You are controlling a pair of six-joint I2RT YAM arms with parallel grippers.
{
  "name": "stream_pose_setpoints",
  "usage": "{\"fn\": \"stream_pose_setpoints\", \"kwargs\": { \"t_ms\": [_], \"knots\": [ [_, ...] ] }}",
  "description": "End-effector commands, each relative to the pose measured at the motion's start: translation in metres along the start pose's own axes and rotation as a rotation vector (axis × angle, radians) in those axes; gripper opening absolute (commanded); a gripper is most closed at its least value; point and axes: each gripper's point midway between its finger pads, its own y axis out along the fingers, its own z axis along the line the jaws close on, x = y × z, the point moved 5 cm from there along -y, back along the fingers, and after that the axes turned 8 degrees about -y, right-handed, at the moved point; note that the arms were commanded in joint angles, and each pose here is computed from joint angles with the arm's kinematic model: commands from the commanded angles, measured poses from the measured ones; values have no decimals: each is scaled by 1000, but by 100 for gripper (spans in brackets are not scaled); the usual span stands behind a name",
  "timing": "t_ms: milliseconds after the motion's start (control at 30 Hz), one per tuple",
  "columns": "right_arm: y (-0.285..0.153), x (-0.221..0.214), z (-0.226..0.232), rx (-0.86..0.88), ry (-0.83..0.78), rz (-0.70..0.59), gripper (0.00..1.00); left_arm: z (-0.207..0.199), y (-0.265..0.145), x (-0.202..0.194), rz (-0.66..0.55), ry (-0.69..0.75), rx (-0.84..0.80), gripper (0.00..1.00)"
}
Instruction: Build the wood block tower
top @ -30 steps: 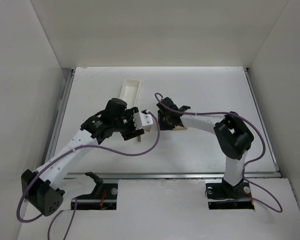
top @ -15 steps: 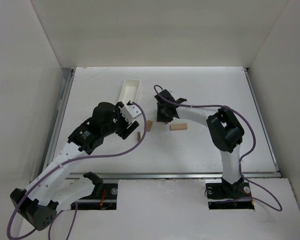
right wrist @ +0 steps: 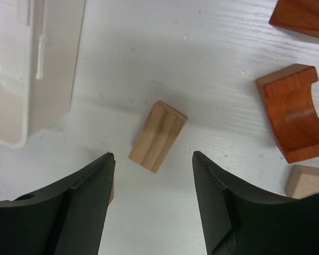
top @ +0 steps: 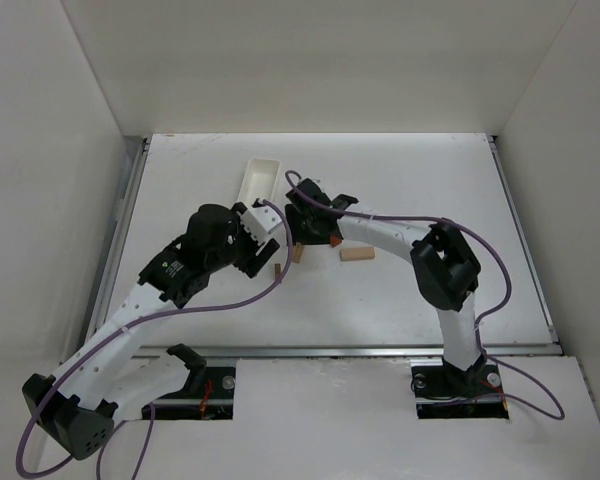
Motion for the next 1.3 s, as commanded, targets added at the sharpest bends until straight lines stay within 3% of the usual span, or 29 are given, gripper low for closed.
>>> {"fn": "stream_pose_setpoints", "kwargs": {
  "t_ms": [0,133,167,367,633,800,933,967,1067,1200,1267],
  "knots": [
    [7,2,7,-3,21,26,66,2,0,8,-45,-29,18,64],
    [13,0,5,-30,41,31,73,3,1,9,-53,-28,29,64],
    [19,1,6,-31,40,34,79,3,-2,10,-62,-28,31,64],
    [26,4,12,-51,28,47,79,1,0,7,-56,-28,11,64],
    [35,-13,12,-80,-29,97,57,1,-2,9,-65,-27,13,64],
    [31,-23,15,-81,-48,100,49,2,-2,9,-65,-7,13,64],
    [35,-25,9,-113,-63,83,25,0,-2,9,-66,-7,4,64],
    [33,-26,8,-113,-63,83,15,0,-2,9,-66,-7,4,64],
    [25,-18,-3,-85,-54,35,0,0,-2,7,-57,-8,2,64],
    [-10,2,-20,-40,-50,-142,0,-3,-9,14,-94,7,-26,64],
    [-45,27,-23,12,-59,-302,0,-9,-15,25,-138,25,-78,66]
  ]
}}
